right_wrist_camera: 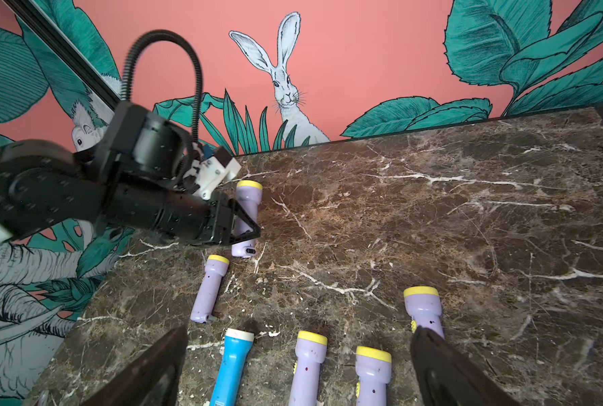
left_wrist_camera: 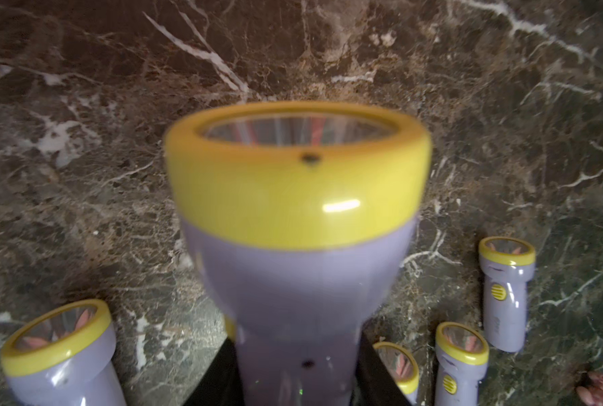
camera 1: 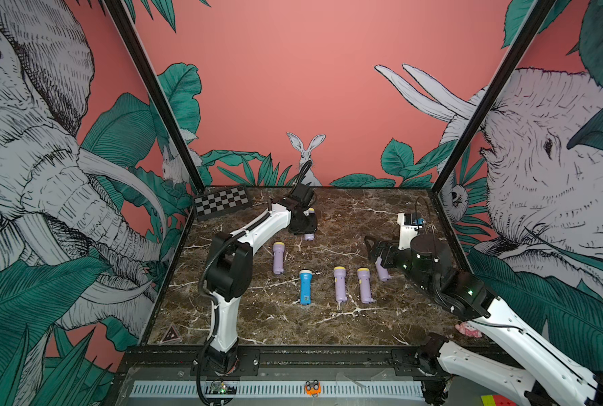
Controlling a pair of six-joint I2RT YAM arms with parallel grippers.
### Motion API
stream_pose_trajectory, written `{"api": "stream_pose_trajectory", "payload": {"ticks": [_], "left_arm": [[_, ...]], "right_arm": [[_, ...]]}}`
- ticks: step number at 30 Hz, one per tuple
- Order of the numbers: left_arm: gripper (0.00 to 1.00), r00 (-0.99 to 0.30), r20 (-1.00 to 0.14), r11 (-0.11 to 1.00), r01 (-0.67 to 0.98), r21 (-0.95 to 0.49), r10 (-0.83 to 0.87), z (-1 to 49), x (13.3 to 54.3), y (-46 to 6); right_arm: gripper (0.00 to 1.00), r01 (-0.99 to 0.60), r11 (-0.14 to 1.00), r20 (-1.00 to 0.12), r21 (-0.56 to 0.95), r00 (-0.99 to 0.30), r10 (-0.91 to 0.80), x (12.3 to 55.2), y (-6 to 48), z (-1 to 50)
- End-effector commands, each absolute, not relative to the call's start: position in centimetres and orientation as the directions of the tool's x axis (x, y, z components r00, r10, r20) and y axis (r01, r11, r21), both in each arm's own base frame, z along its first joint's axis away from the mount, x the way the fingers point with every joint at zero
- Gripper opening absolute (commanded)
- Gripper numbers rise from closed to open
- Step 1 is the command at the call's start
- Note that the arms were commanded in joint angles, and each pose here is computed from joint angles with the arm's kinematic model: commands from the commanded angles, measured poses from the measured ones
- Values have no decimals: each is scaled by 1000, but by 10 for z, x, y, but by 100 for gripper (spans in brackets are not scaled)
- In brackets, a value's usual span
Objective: Close the plug at the bottom of the flashlight
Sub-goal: Place the flashlight at the center of the board.
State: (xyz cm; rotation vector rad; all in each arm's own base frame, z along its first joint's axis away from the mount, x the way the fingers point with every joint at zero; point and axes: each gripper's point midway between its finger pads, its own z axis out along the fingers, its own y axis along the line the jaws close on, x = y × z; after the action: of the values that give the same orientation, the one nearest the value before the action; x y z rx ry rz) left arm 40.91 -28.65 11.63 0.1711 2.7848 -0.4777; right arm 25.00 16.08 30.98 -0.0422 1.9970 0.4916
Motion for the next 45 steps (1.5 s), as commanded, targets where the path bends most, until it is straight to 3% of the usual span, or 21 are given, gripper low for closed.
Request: {"api": "stream_pose_trajectory", "payload": {"ticks": [1, 7, 12, 25, 29, 33, 38, 42, 45], "left_arm": [[0, -962, -224, 949, 210, -233, 158, 106, 397, -278], [0, -968, -147, 967, 221, -128, 202, 63, 408, -272], [0, -974, -113, 968, 211, -139, 196, 42, 414, -279], [0, -980, -64, 973, 195, -121, 188, 31, 410, -276], [23, -977, -80, 972, 206, -116, 197, 43, 413, -277], [59, -972, -115, 969, 218, -118, 204, 63, 421, -278], [91, -965, -161, 966, 228, -122, 207, 98, 430, -279], [93, -966, -215, 970, 181, -160, 145, 153, 428, -264], [94, -925, -367, 967, 171, -188, 92, 216, 422, -244]], "right_arm": [[99, -251, 918, -865, 307, -477, 159, 246, 159, 305], [99, -262, 913, -861, 312, -484, 155, 245, 161, 300], [99, -270, 907, -855, 323, -495, 157, 244, 164, 298], [99, -284, 902, -854, 326, -498, 152, 245, 168, 299], [99, -290, 899, -853, 328, -499, 150, 246, 171, 301], [99, -295, 896, -853, 331, -499, 151, 246, 172, 303], [99, -302, 894, -855, 330, -497, 148, 246, 173, 306], [99, -307, 893, -856, 330, -497, 145, 244, 173, 309], [99, -310, 896, -858, 317, -497, 132, 244, 172, 308]]}}
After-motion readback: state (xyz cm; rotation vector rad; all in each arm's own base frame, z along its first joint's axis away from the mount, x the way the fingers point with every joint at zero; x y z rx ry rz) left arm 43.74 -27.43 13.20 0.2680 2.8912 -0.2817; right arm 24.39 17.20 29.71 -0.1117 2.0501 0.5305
